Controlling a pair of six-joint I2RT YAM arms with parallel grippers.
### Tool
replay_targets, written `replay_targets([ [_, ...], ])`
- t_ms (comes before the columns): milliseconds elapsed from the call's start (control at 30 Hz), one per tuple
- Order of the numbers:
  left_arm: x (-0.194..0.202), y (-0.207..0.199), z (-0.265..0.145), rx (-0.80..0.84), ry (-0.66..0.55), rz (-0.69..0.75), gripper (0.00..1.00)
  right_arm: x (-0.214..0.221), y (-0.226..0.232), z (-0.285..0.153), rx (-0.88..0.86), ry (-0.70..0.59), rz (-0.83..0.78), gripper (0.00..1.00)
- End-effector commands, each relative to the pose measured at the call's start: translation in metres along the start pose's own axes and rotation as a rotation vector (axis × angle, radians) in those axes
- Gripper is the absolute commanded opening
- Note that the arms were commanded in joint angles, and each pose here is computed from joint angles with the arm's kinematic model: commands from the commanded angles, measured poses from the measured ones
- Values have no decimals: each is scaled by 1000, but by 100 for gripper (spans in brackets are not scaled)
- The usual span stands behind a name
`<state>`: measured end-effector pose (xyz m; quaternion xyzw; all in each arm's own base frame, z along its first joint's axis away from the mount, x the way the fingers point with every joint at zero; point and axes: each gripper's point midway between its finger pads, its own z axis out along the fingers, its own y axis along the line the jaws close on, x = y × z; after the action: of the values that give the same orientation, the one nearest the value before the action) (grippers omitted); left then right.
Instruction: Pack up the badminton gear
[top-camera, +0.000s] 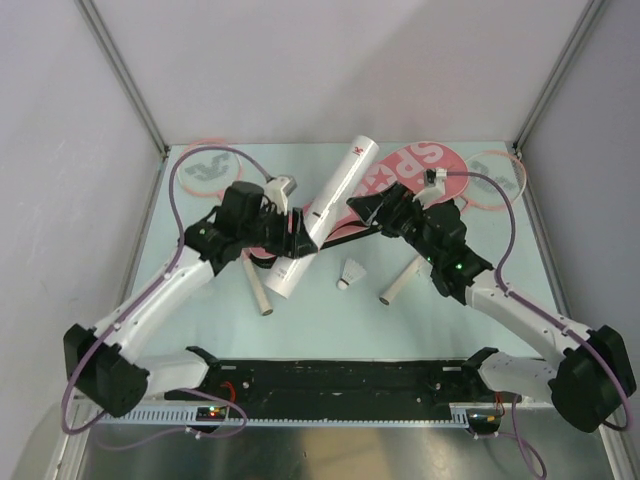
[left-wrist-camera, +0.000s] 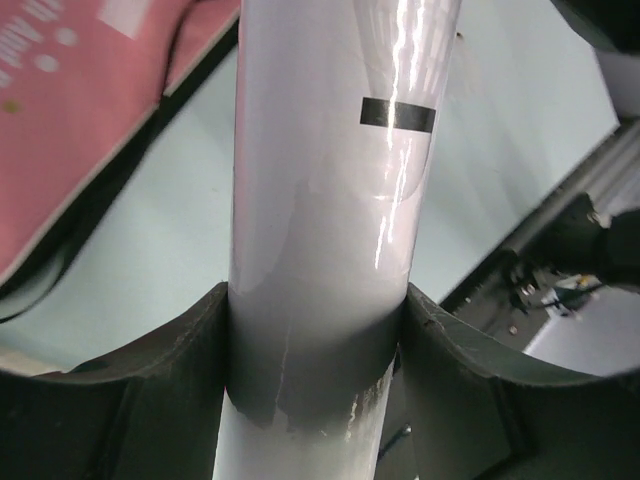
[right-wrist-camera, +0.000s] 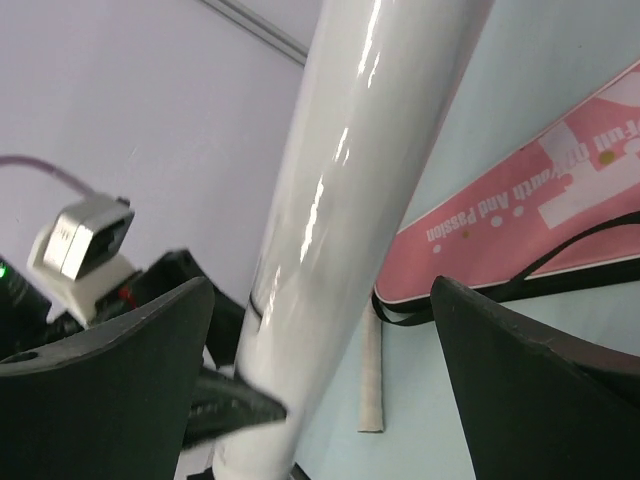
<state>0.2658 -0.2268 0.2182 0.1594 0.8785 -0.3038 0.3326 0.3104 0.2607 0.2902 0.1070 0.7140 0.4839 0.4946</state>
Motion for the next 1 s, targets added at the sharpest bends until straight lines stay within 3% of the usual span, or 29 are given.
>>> replay_targets([
  [0, -14, -50, -20, 206, -147, 28, 46, -16, 25, 10, -108, -51, 55, 96],
  [300, 3, -73, -34, 298, -185, 80, 46, -5, 20, 19, -95, -2, 106, 93],
  [633, 17, -76, -38, 336, -167, 97, 52, -3, 56, 5, -268, 45, 26, 55],
  [767, 18, -77, -38, 342, -164, 96, 62, -3, 67, -5, -303, 41, -11, 48],
  [967, 23, -78, -31, 364, -124, 90, 87, -1, 82, -18, -343, 34, -49, 44],
])
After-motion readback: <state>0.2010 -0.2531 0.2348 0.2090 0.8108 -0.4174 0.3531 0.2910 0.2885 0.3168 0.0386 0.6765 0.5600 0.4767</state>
